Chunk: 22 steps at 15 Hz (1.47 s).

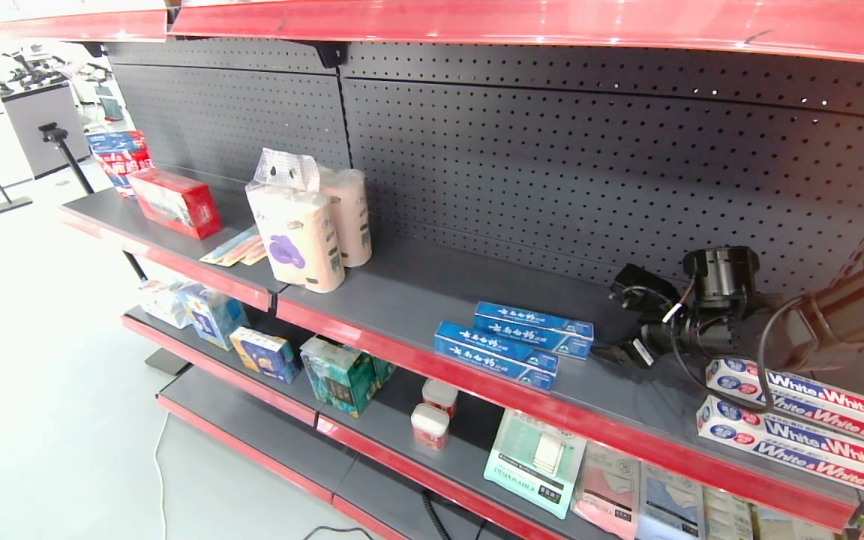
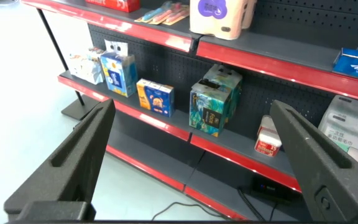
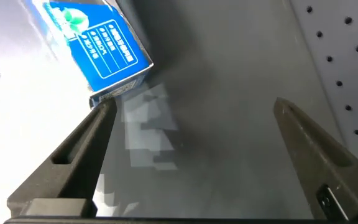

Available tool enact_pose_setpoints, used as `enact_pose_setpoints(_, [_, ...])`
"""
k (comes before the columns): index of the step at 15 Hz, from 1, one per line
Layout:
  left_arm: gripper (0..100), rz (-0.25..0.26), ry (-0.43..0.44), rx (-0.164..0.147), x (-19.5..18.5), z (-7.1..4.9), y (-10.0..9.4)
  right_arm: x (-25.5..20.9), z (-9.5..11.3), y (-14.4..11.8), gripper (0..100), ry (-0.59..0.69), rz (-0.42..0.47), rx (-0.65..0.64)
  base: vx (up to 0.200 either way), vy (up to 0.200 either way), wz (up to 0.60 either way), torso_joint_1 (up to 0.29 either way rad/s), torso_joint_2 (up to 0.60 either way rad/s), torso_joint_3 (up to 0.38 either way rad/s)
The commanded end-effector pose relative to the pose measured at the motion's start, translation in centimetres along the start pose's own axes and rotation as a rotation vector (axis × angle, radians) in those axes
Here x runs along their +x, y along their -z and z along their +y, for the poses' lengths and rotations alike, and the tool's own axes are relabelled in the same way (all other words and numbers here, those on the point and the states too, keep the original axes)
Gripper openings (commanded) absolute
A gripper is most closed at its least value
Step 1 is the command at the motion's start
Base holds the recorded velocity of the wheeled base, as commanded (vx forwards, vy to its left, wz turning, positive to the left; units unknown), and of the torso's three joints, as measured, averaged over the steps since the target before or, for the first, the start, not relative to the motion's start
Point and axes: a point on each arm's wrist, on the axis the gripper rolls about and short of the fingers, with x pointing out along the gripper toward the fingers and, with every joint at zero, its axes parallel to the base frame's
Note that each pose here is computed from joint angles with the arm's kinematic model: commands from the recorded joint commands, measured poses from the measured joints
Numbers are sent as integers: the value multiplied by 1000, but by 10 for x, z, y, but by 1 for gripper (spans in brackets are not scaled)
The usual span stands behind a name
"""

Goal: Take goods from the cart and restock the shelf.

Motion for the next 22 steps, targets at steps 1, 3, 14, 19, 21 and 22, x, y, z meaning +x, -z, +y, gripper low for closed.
enact_pose_setpoints(1, [100, 0, -1, 0, 0, 0, 0, 0, 2, -4, 100, -3, -10, -4, 0, 0, 0, 0, 0, 0])
enact_pose_setpoints(3, [100, 0, -1, 0, 0, 0, 0, 0, 5, -5, 100, -10, -11, -5, 0, 0, 0, 0, 0, 0])
enact_pose_setpoints(14, [100, 0, -1, 0, 0, 0, 0, -16, -6, -5, 100, 37, -14, 33, 0, 0, 0, 0, 0, 0])
enact_pose_setpoints(19, [100, 0, -1, 0, 0, 0, 0, -86, -12, -15, 100, 202, -47, 265, 0, 0, 0, 0, 0, 0])
enact_pose_setpoints(21, [100, 0, -1, 0, 0, 0, 0, -120, -2, -17, 100, 243, -80, 336, 0, 0, 0, 0, 0, 0])
enact_pose_setpoints(22, [100, 0, -1, 0, 0, 0, 0, -140, 3, -17, 100, 264, -105, 352, 0, 0, 0, 0, 0, 0])
